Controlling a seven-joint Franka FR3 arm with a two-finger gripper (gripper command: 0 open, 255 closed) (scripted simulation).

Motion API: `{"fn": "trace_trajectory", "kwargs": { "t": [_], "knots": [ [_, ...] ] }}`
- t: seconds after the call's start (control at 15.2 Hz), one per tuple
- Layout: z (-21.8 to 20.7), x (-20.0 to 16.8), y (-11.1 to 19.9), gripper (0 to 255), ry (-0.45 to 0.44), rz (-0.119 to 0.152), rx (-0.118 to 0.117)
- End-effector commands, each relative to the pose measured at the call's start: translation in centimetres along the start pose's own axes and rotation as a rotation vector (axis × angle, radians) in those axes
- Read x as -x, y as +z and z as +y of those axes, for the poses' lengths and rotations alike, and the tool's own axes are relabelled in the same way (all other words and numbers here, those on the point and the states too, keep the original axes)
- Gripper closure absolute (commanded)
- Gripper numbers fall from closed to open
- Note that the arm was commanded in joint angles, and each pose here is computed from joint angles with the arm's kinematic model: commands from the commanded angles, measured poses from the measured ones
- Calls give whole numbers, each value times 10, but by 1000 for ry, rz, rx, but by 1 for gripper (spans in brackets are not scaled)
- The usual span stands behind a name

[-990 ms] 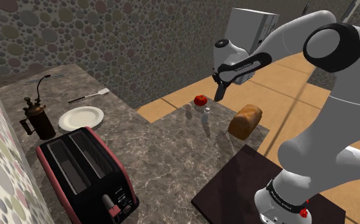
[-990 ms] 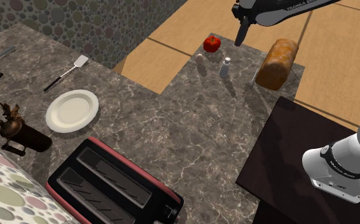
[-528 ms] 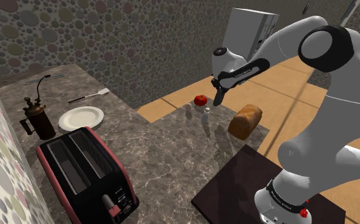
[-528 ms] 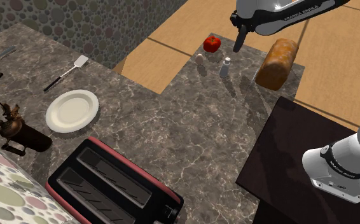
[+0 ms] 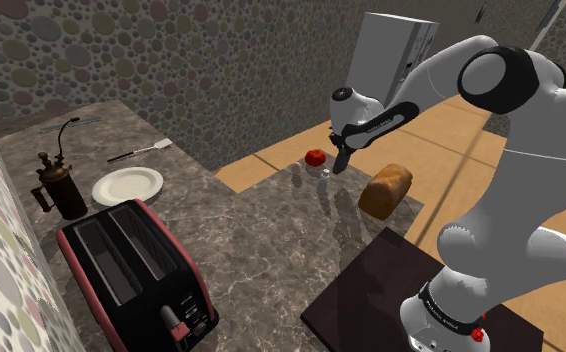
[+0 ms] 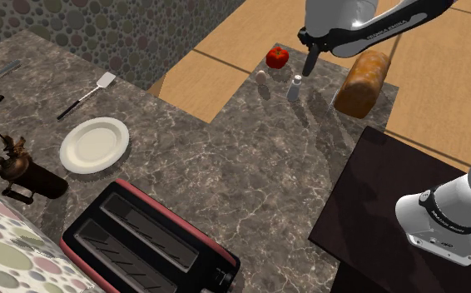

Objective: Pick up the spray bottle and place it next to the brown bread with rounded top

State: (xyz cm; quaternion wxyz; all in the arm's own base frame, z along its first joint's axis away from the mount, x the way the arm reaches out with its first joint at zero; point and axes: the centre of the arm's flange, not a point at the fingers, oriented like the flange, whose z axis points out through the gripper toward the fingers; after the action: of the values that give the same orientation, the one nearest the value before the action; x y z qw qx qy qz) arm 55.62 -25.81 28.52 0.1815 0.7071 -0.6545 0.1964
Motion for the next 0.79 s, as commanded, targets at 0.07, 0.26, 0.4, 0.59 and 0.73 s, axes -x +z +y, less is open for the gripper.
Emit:
{"fn": "trace_trajectory", "kwargs": {
  "t": [0.07,0.26,0.4,0.59,0.73],
  "knots": [
    [-1,9,14,255,0,0,0],
    [-1,17,27,255,0,0,0],
    [-1,22,36,255,0,0,0],
    [-1,24,40,255,0,0,0],
    [-1,24,40,255,0,0,0]
  ]
}}
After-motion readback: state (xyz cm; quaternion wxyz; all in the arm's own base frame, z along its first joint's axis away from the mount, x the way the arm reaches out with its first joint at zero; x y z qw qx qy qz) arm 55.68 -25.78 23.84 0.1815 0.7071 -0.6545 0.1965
